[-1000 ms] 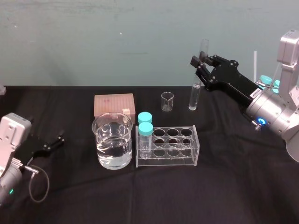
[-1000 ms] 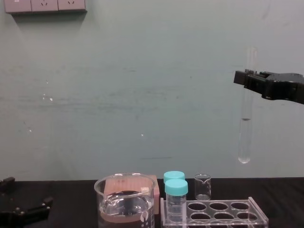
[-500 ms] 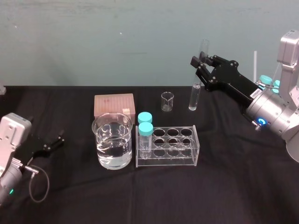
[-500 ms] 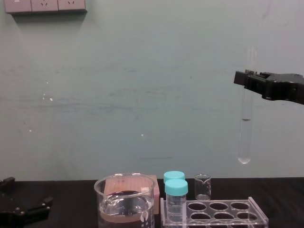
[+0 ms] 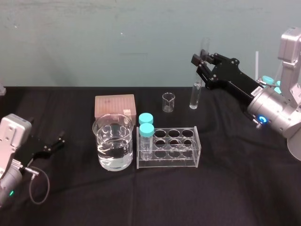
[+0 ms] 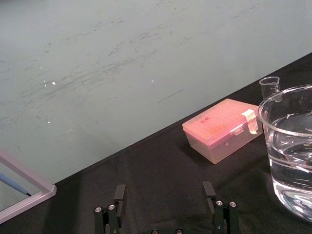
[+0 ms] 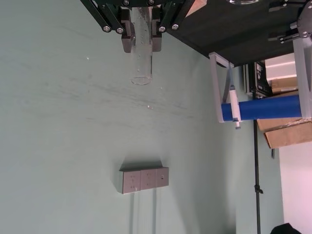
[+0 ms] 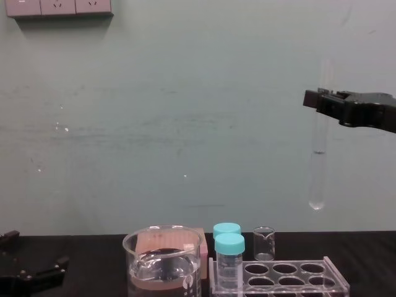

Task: Hold the test tube with one hand and immerse one end into the beaker, then return it to the test tube rack.

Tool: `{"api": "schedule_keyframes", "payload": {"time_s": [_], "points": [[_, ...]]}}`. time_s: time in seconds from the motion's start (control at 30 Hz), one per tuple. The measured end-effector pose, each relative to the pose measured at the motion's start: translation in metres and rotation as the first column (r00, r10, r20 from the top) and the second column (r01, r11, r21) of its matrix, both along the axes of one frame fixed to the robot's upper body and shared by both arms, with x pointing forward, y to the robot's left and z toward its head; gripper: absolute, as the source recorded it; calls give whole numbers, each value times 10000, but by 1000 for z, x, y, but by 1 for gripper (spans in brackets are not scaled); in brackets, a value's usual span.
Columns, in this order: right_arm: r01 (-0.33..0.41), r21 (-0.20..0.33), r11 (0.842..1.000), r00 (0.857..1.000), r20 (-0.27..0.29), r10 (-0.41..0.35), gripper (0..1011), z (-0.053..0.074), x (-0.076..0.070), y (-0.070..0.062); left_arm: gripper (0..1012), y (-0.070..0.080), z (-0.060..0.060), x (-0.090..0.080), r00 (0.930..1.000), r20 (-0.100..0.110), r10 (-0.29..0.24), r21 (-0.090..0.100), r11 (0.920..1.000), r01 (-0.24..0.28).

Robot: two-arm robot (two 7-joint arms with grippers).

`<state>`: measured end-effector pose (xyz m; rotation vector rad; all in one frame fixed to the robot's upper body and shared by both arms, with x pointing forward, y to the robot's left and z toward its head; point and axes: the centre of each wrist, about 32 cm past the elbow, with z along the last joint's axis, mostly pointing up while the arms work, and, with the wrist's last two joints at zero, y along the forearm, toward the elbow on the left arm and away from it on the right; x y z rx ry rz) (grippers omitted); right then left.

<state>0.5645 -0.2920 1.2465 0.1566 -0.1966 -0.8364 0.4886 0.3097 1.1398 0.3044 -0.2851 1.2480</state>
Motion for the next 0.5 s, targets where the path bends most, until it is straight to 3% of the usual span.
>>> {"api": "schedule_keyframes", "payload": {"time_s": [0.17,0.5], "points": [[-339,-136,9993,9990,299,343,226,8,11,8,1000,0,0,0,10000,0,0,0,10000,0],[-1809,-196,9833,9788,945,1819,226,22,39,45,1000,0,0,0,10000,0,0,0,10000,0]]}}
